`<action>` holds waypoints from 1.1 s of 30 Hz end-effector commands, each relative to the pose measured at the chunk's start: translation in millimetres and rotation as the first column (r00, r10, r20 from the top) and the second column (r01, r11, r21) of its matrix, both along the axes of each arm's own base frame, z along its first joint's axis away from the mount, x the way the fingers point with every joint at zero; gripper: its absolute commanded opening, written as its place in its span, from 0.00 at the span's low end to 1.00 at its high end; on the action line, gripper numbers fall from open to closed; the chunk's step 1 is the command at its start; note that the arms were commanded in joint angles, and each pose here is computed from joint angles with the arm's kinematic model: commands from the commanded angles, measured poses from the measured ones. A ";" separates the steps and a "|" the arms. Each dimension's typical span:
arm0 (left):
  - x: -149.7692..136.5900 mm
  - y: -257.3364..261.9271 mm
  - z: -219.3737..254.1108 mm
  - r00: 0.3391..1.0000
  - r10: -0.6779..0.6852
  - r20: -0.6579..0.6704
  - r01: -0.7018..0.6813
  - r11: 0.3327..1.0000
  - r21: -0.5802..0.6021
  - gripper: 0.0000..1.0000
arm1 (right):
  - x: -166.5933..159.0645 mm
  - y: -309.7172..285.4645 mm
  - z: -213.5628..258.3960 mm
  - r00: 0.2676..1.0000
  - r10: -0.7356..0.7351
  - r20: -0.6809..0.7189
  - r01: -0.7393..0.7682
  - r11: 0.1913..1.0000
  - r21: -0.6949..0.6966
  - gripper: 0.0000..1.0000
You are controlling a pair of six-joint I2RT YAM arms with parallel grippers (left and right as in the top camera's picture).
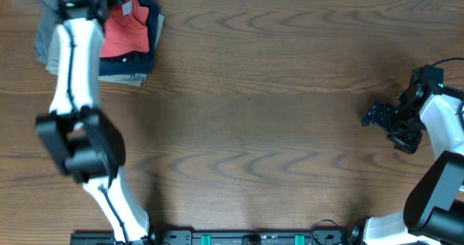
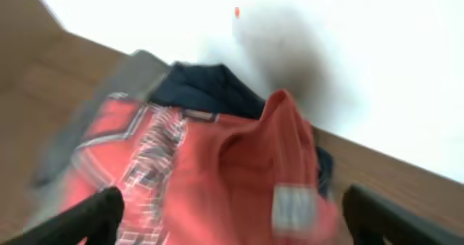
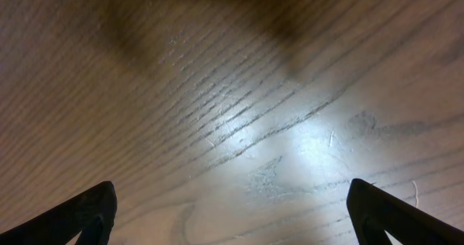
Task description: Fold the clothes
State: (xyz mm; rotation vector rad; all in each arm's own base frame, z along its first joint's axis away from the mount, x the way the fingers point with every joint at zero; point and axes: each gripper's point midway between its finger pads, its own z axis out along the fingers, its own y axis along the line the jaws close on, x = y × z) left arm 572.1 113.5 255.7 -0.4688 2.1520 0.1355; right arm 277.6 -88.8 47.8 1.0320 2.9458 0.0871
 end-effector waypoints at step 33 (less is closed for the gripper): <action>-440.2 -125.6 -5.8 0.946 -0.222 -0.236 0.141 0.938 -0.316 0.98 | 3.7 -2.2 3.0 1.000 0.004 0.012 -0.004 1.000 -0.004 0.99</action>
